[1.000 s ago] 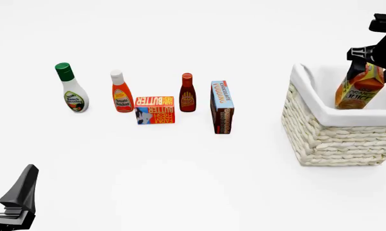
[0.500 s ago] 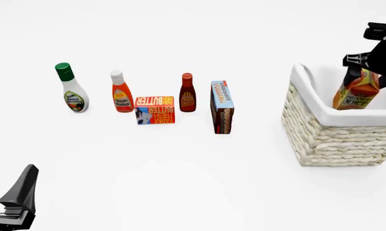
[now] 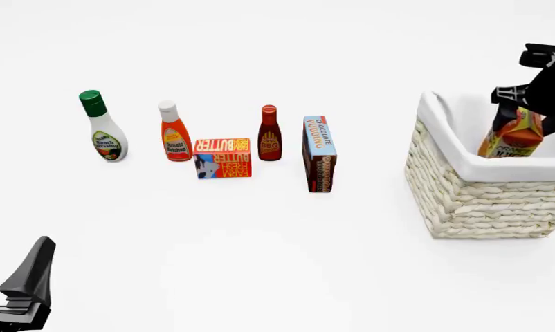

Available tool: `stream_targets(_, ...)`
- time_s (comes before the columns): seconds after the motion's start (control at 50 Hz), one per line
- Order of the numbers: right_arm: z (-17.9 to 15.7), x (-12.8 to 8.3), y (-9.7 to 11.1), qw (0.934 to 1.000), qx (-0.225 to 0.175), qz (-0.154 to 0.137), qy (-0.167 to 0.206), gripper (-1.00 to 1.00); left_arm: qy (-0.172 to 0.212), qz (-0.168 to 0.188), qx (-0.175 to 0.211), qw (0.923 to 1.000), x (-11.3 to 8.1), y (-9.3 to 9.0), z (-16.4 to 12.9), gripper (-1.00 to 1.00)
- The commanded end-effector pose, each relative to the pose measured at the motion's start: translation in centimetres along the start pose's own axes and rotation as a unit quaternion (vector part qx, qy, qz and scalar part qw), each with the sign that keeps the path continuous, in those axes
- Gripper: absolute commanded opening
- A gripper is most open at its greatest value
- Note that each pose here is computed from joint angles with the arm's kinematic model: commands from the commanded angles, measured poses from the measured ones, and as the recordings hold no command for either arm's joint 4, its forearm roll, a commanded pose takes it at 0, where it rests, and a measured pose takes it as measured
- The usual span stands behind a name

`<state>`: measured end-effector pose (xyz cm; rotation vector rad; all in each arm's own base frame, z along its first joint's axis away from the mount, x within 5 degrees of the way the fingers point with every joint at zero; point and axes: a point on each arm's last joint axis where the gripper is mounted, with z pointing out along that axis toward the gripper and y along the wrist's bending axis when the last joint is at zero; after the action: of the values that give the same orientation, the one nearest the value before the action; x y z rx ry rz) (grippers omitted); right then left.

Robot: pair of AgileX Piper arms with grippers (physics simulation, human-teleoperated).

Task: Pick the orange juice and place it in the basket.

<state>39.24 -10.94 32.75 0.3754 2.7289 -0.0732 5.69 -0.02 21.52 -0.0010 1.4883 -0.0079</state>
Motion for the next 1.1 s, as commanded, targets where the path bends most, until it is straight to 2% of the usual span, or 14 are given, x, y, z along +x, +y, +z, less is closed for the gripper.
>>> stream_targets(0.02,0.4,-0.1,0.2,1.0,-0.001,0.004,0.003,-1.0,0.0,0.0,-0.001,1.0,0.0,0.0,0.0,1.0)
stream_targets(0.44,0.7,-0.4,0.7,1.0,-0.003,0.001,0.002,-1.0,0.0,0.0,-0.001,1.0,0.0,0.0,0.0,1.0)
stream_targets(0.46,0.8,-0.4,1.1,1.0,-0.005,0.001,0.004,1.0,0.0,0.0,-0.001,1.0,0.0,0.0,0.0,1.0)
stream_targets(1.1,0.2,-0.3,1.0,1.0,-0.005,-0.004,-0.002,1.0,0.0,0.0,-0.001,1.0,0.0,0.0,0.0,1.0)
